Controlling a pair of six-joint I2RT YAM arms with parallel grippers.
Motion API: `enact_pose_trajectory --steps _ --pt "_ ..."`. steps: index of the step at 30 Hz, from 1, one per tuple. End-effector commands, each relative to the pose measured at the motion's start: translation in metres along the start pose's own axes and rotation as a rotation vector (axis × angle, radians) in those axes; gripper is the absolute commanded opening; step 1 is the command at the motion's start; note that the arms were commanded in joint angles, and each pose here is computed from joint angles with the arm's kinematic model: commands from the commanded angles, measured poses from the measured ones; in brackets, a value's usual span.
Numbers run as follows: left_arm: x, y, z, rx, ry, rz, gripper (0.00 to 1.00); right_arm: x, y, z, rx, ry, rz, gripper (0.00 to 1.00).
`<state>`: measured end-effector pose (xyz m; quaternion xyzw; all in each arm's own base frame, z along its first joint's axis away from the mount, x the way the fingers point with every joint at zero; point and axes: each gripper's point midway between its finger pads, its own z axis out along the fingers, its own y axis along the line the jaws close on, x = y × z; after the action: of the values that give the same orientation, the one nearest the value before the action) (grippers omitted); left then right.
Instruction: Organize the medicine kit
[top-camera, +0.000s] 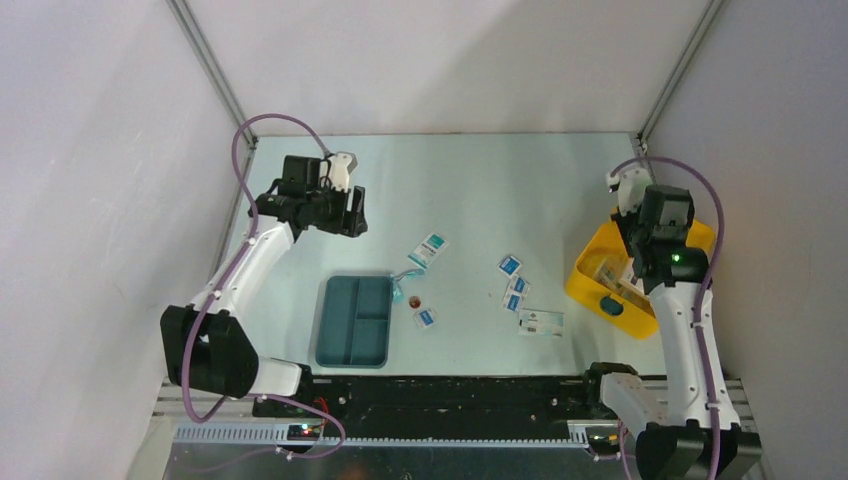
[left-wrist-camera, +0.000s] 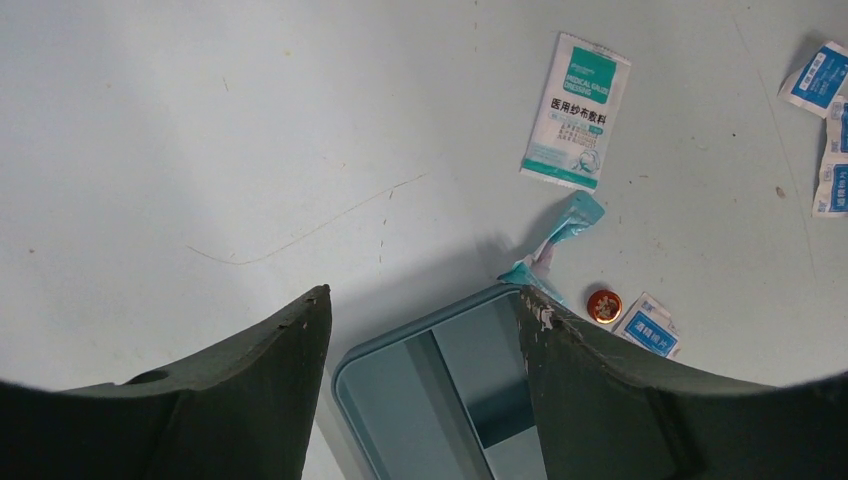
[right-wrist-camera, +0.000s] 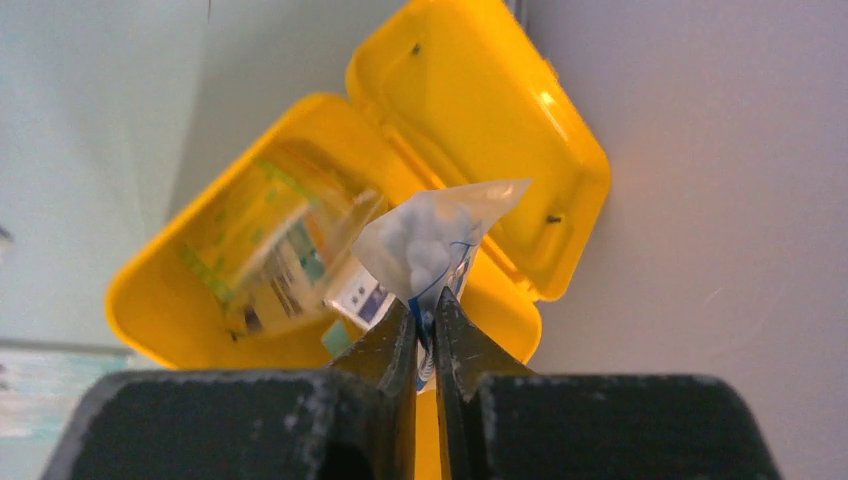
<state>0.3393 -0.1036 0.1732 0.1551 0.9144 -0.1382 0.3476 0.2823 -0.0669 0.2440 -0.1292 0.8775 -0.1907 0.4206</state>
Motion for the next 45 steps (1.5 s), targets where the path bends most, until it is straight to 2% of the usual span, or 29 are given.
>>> enact_pose_trajectory --steps 1,6,21,23,29,34,37,41,45 --pt "-0.019 -0.003 -0.006 0.021 -0.046 -0.005 0.73 0.039 0.004 0.003 -0.006 0.063 -0.205 0.09" --pt "-0.021 -0.004 -0.005 0.026 -0.048 -0.006 0.73 0.063 0.009 0.009 -0.008 0.088 -0.349 0.08" --pt "-0.017 -0.004 -0.002 0.031 -0.032 -0.011 0.73 0.100 0.045 0.021 -0.224 0.210 -0.436 0.13" --pt "-0.018 -0.004 -0.003 0.031 -0.035 -0.012 0.73 0.104 0.054 0.018 -0.285 0.204 -0.475 0.16" --pt "-0.018 -0.005 -0.003 0.033 -0.034 -0.014 0.73 0.105 0.057 0.010 -0.323 0.160 -0.580 0.35" --pt "-0.018 -0.006 -0.005 0.034 -0.038 -0.015 0.73 0.107 0.048 0.011 -0.294 0.191 -0.631 0.41" --pt "-0.018 -0.006 -0.005 0.033 -0.035 -0.015 0.73 0.085 0.034 0.012 -0.213 0.138 -0.577 0.47" --pt "-0.016 -0.005 -0.003 0.035 -0.027 -0.017 0.73 0.059 0.035 0.012 -0.202 0.068 -0.397 0.54" --pt "-0.012 -0.004 -0.001 0.033 -0.017 -0.005 0.73 0.048 0.040 0.021 -0.216 0.085 -0.215 0.55"
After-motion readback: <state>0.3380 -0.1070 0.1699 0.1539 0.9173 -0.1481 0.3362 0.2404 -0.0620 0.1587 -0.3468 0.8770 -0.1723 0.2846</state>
